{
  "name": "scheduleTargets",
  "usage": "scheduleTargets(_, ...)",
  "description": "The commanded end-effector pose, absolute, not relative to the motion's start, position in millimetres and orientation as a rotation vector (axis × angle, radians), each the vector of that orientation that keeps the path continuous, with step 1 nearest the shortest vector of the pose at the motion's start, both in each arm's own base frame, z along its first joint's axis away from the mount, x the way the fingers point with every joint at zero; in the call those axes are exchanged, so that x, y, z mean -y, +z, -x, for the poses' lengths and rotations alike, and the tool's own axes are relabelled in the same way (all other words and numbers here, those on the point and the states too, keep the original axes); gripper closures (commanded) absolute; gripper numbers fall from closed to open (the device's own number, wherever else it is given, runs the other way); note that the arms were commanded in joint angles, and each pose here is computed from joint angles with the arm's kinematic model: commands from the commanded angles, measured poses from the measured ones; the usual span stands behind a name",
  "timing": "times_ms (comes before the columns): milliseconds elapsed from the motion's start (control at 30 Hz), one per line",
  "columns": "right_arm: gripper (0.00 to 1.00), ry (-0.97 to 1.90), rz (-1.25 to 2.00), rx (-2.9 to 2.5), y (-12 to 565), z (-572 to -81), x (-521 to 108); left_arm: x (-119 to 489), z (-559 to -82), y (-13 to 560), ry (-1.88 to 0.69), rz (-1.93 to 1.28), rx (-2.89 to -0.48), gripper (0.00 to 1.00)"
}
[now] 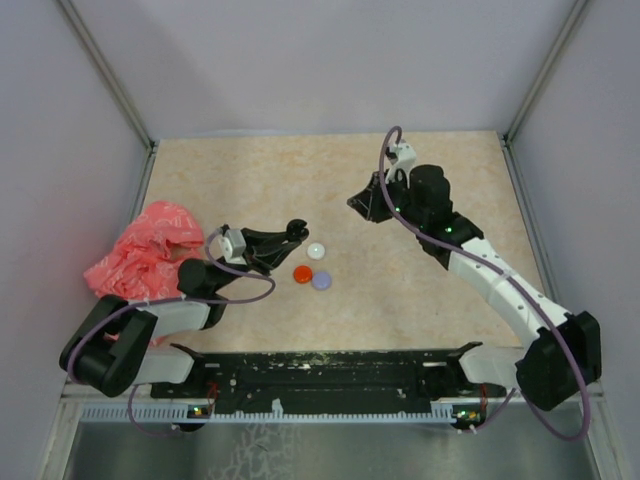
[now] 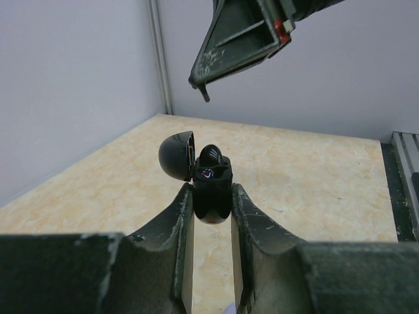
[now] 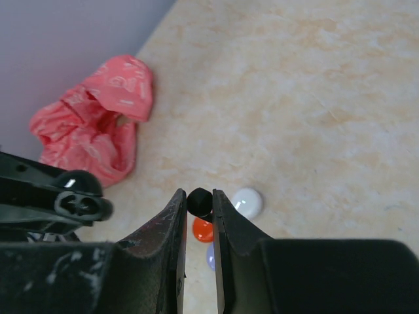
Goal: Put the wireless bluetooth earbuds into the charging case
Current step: Place the earbud in the charging case.
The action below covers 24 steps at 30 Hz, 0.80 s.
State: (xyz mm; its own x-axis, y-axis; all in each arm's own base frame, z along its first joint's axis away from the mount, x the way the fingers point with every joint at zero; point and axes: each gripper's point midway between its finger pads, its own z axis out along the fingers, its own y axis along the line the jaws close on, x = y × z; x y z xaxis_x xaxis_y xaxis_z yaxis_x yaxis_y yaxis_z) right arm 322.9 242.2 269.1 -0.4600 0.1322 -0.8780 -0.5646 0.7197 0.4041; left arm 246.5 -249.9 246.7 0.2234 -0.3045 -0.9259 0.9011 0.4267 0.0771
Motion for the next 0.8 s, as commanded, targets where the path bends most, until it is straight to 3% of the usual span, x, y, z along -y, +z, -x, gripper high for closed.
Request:
scheduleTargets(0, 0.91, 1.063, 0.401, -1.662, 333, -290, -270, 245, -230, 298, -0.891, -0.74, -0.76, 1.0)
scheduleTargets(367, 0.93, 1.304, 0.547, -1.372, 388, -223, -300, 248, -221, 322, -0.866, -0.795, -0.638, 1.0)
scheduleTargets(767, 0.94, 1.397, 0.625, -1.327, 381, -199, -342, 248, -206, 337, -0.913, -0.817, -0.584, 1.0)
